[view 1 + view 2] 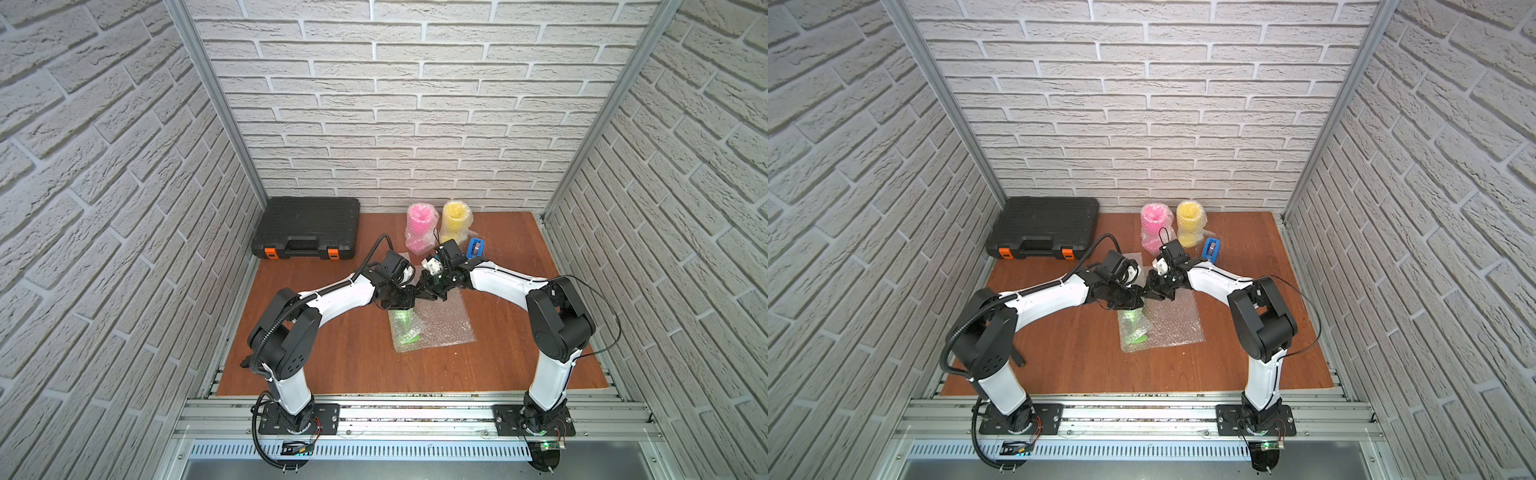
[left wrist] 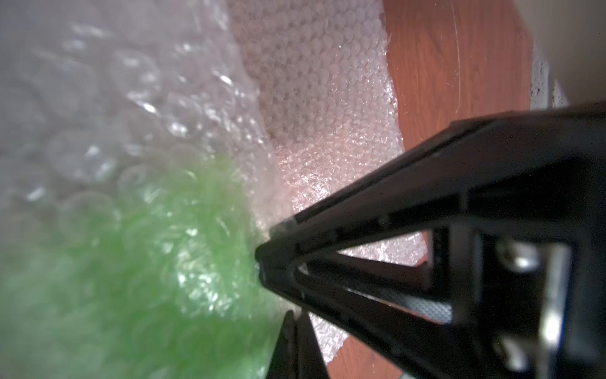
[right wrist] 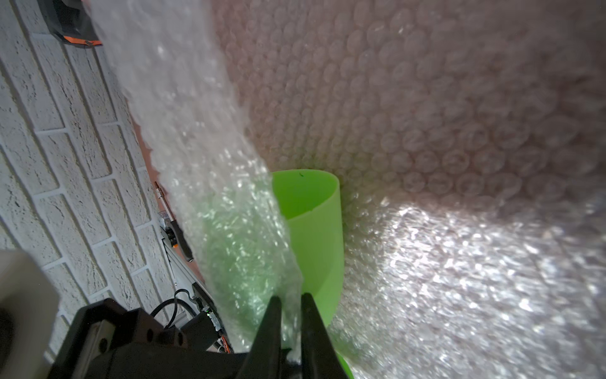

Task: Wrap wine glasses in bubble wrap
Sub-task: Wrap the wine glass in bubble wrap.

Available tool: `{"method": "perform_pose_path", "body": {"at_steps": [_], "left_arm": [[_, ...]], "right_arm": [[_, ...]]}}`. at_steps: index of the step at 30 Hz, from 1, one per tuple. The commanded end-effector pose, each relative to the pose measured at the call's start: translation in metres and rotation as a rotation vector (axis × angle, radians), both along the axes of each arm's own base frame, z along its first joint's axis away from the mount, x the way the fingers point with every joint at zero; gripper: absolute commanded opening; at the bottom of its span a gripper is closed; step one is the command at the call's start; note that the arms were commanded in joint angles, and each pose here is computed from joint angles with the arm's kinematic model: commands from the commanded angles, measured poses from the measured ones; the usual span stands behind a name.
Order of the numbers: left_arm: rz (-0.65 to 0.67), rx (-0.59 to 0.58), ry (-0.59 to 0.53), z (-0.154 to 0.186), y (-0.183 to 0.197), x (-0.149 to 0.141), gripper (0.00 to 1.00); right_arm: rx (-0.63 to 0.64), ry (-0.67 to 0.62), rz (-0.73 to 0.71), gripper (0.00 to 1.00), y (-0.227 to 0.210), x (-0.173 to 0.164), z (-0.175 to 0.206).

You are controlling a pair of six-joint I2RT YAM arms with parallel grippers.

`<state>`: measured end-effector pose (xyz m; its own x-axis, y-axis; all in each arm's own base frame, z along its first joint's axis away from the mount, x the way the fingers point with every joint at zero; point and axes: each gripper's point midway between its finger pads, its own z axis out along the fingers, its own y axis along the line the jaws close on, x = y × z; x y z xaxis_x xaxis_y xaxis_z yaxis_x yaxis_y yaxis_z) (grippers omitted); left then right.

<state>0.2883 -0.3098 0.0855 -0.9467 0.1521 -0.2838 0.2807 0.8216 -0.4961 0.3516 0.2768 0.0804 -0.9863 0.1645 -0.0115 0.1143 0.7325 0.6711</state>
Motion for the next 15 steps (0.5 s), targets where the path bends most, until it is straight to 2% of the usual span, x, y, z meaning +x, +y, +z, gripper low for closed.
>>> {"method": "perform_pose_path", "body": {"at_steps": [1, 9, 12, 15], "left_arm": [[0.022, 0.028, -0.019, 0.009, 0.008, 0.0, 0.1], [0.062, 0.109, -0.085, 0.032, 0.032, 0.003, 0.61], [0.06, 0.173, -0.096, 0.033, 0.041, 0.005, 0.74], [0.045, 0.266, -0.106, 0.029, 0.053, 0.01, 0.83]], "right_arm": [[-0.024, -0.013, 0.0, 0.04, -0.002, 0.005, -0.007], [-0.056, 0.007, -0.005, 0.03, -0.008, -0.001, -0.023], [-0.062, 0.012, -0.004, 0.03, -0.009, -0.002, -0.027], [-0.069, 0.016, -0.006, 0.03, -0.011, -0.004, -0.03]]}}
